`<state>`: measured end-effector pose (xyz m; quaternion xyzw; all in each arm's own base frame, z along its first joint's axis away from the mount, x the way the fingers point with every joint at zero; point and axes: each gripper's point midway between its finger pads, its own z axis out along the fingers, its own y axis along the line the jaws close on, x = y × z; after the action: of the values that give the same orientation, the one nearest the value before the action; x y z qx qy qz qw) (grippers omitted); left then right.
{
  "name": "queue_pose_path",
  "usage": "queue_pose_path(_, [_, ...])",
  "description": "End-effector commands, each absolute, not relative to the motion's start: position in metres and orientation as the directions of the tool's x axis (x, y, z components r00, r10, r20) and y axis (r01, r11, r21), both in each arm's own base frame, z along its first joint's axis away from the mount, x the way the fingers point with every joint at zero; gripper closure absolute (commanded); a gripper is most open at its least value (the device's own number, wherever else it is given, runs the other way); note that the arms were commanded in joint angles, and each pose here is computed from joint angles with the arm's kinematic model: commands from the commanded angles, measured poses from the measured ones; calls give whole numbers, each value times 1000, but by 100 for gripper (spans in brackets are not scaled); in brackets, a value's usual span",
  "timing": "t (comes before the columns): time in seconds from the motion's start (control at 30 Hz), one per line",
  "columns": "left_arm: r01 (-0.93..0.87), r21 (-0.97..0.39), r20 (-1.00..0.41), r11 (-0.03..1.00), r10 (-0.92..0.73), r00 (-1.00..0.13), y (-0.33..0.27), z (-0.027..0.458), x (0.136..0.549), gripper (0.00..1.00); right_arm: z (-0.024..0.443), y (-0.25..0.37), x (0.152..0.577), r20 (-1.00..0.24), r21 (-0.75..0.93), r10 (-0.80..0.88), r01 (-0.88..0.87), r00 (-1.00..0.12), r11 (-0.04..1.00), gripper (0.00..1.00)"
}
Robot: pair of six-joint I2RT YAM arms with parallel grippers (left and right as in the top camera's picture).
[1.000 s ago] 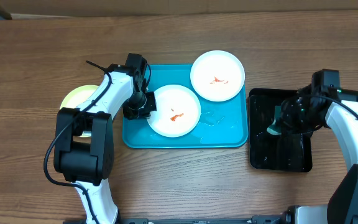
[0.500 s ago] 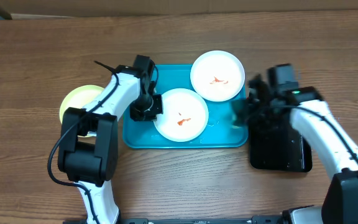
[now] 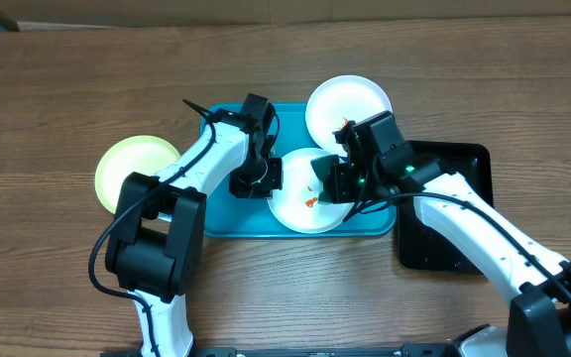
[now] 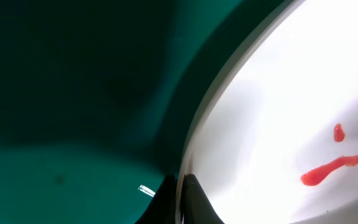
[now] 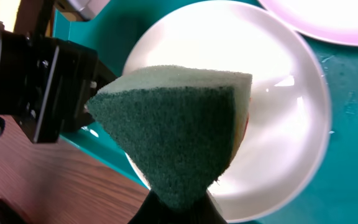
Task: Clean dirty plates on tray and stack at the side
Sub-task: 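Scrub the tilted white plate's face with the sponge in the right gripper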
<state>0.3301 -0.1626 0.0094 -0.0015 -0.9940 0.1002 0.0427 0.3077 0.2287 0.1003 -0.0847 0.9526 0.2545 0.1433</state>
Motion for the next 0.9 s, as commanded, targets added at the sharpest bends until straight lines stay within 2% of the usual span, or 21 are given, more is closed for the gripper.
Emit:
queue_pose_path(0.0, [-11, -204, 126, 979, 15, -992, -169, 2, 319, 96, 93, 239, 310, -291, 461, -73, -207, -954, 863, 96])
queue_pose_path(0.4, [-19, -228, 131, 974, 11, -991, -174, 3, 318, 96, 41, 276, 300, -231, 452, -147, -240, -962, 859, 96])
queue_pose_path(0.53, [-20, -228, 131, 973, 11, -991, -174, 3, 318, 96, 28, 267, 306, -209, 408, -77, -159, -975, 899, 96])
queue_pose_path(0.87, [-21, -226, 137, 974, 11, -991, -173, 3, 317, 96, 14, 250, 323, -245, 316, 20, -60, -969, 947, 96])
